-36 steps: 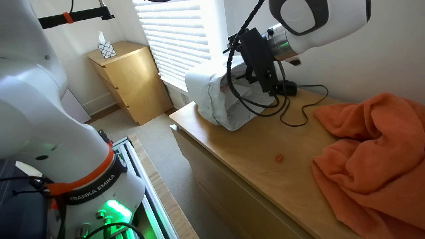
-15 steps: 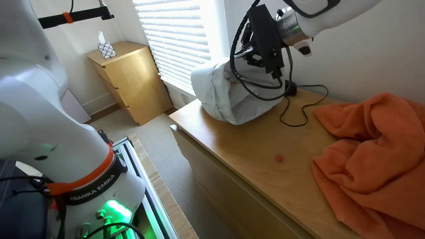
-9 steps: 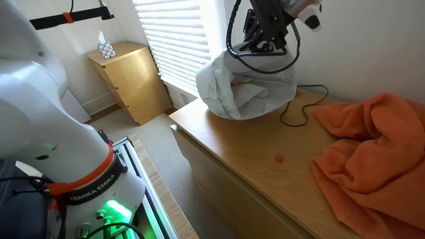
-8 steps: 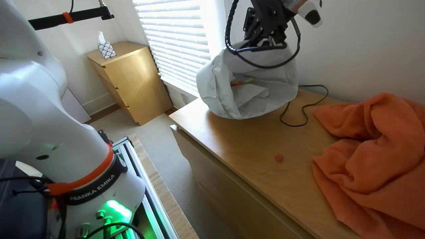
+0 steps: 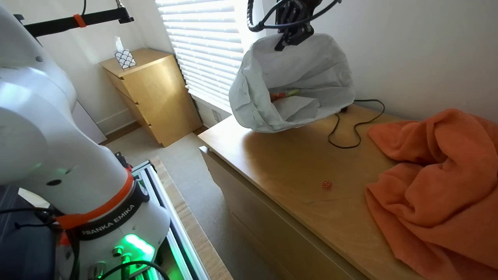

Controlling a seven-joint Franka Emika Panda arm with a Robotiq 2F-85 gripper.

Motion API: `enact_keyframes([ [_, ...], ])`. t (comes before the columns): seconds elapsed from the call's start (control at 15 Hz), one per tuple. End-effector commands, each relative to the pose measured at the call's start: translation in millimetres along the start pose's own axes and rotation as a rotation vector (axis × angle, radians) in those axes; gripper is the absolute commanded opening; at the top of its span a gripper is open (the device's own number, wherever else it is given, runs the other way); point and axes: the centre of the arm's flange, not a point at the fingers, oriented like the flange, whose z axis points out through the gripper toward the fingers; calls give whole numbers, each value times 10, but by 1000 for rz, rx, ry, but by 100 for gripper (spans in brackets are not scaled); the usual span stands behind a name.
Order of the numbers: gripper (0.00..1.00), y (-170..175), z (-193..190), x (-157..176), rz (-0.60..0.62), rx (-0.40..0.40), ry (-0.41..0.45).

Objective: Pick up the white bin

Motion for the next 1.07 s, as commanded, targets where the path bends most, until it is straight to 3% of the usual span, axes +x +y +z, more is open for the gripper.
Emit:
enact_keyframes([
  [0.0, 2, -167, 86, -201, 39, -166, 0],
  [1.0, 2, -710, 261, -410, 6, -522, 36],
])
